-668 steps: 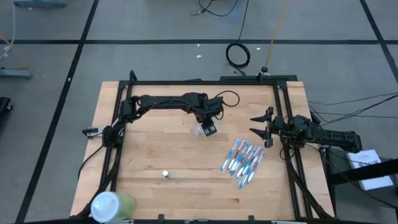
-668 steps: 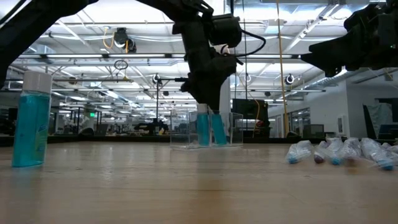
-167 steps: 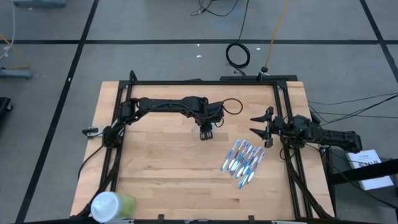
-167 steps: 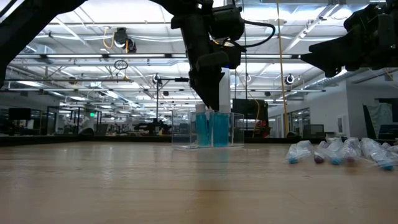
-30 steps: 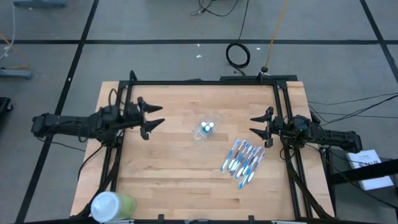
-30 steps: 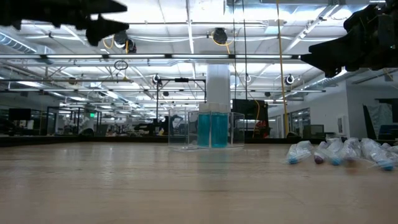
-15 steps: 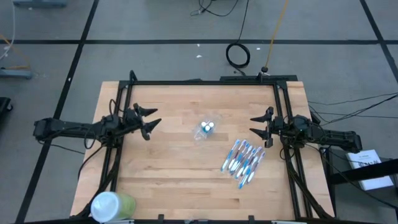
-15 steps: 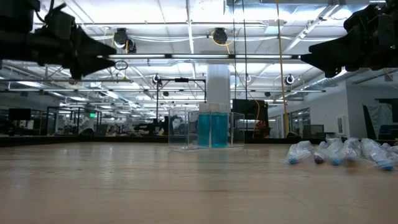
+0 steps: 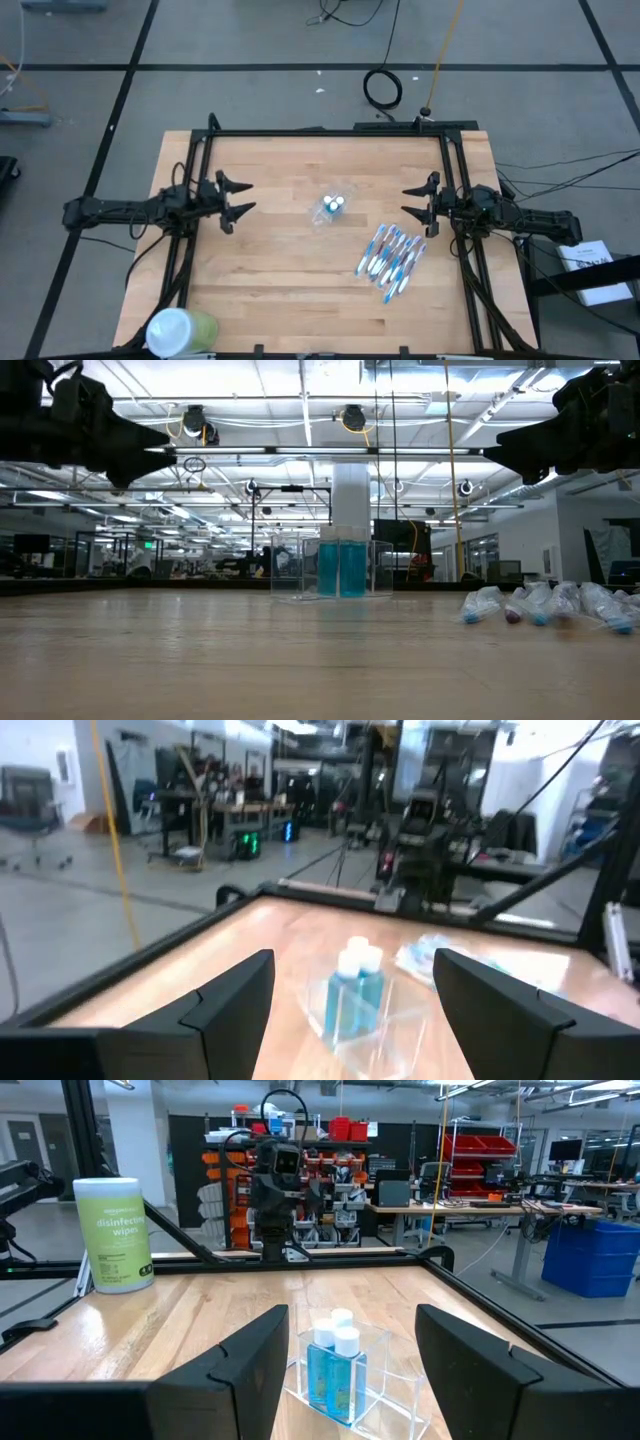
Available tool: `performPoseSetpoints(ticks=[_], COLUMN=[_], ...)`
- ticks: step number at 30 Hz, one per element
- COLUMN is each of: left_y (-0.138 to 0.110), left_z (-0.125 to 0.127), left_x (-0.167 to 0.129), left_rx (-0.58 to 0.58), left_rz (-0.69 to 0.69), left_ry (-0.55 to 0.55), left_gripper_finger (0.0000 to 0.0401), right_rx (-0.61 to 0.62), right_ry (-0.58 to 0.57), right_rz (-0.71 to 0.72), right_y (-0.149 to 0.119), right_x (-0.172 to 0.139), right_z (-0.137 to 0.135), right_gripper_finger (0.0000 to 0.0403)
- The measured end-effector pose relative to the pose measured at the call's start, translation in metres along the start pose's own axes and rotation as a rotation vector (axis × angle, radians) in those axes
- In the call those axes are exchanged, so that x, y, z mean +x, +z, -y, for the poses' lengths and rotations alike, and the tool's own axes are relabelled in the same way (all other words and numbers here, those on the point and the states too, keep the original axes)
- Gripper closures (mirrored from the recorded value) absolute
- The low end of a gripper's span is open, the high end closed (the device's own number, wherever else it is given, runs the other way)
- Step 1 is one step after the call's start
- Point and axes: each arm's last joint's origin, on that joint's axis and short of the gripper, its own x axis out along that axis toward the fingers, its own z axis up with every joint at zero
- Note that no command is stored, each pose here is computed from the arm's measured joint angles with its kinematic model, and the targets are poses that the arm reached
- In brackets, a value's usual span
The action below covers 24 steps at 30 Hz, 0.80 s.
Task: Pick & Place toothbrushing station
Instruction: Put the purple toothbrush into the transparent organizer
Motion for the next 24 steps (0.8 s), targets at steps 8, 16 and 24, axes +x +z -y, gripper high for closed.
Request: performPoseSetpoints(ticks=[8, 16, 24], left_y=[-0.0081, -0.0084, -0.0083], left_z=[-0.0011, -0.0011, -0.0011], left_x=[-0.0016, -0.0012, -0.0012], left_rx=[-0.052, -0.045, -0.043], left_rz=[-0.081, -0.084, -0.084], left_ry=[0.017, 0.017, 0.017], left_gripper_finger=[0.0118, 0.0118, 0.0118], right_rx=[0.0, 0.0, 0.002], right_ry=[0.0, 0.0, -0.005], right_rz=[0.0, 0.0, 0.048], right_y=[0.0001, 0.0001, 0.0046], right_x=[0.0, 0.0, 0.0], right_z=[0.0, 0.0, 0.0002], right_gripper_finger=[0.019, 0.019, 0.019])
